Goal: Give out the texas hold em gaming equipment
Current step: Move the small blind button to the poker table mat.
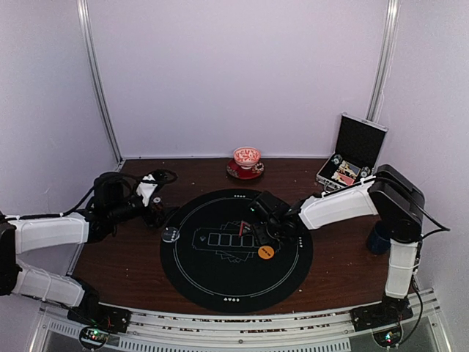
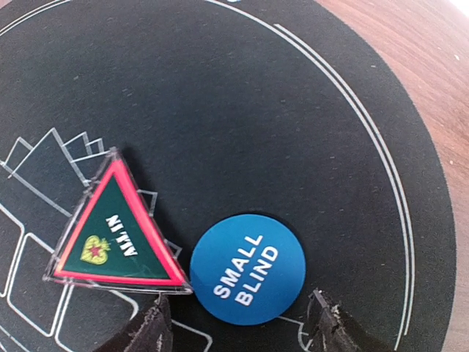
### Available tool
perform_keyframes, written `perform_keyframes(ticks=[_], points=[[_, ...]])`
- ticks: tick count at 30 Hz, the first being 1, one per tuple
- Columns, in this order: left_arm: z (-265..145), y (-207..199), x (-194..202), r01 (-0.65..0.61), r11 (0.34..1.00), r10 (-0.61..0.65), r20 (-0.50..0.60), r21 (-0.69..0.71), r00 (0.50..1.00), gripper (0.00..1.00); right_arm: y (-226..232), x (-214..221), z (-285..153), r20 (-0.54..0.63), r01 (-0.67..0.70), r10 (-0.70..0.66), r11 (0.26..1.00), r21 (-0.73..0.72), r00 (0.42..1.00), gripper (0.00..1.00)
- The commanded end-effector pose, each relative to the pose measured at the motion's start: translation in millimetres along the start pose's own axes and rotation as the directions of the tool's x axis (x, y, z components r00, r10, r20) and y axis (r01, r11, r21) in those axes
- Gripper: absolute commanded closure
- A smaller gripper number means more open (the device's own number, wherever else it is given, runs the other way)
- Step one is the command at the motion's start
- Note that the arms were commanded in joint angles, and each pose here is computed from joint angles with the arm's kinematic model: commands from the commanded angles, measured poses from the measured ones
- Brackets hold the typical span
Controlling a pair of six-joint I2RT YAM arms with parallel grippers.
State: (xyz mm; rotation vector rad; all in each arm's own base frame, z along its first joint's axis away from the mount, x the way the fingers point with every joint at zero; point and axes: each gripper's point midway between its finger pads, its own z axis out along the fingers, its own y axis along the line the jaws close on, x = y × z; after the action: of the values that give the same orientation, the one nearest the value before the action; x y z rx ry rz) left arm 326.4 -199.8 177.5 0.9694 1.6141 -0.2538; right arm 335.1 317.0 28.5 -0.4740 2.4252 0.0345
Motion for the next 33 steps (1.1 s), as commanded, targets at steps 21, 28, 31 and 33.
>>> perform_keyframes(ticks=[21,28,31,33], points=[[0.7,5.9,-7.8,-0.021,0.999,0.023,0.047,-0.029,0.999,0.02,-18.4,5.7,33.3,-0.081,-0.080,0.079,0.997,-0.009,0.994,0.36],[0.0,6.6,-8.2,-0.022,0.999,0.024,0.049,-0.034,0.999,0.02,-22.4,12.7,38.2,-0.108,-0.128,0.125,0.992,-0.019,0.986,0.33],[-0.4,5.9,-8.3,-0.024,0.999,0.026,0.051,-0.033,0.998,0.02,-23.0,16.4,39.2,-0.119,-0.135,0.131,0.991,-0.022,0.984,0.36],[-0.3,5.8,-8.1,-0.026,0.999,0.027,0.052,-0.033,0.998,0.02,-23.5,19.6,39.6,-0.127,-0.134,0.131,0.991,-0.015,0.983,0.37]])
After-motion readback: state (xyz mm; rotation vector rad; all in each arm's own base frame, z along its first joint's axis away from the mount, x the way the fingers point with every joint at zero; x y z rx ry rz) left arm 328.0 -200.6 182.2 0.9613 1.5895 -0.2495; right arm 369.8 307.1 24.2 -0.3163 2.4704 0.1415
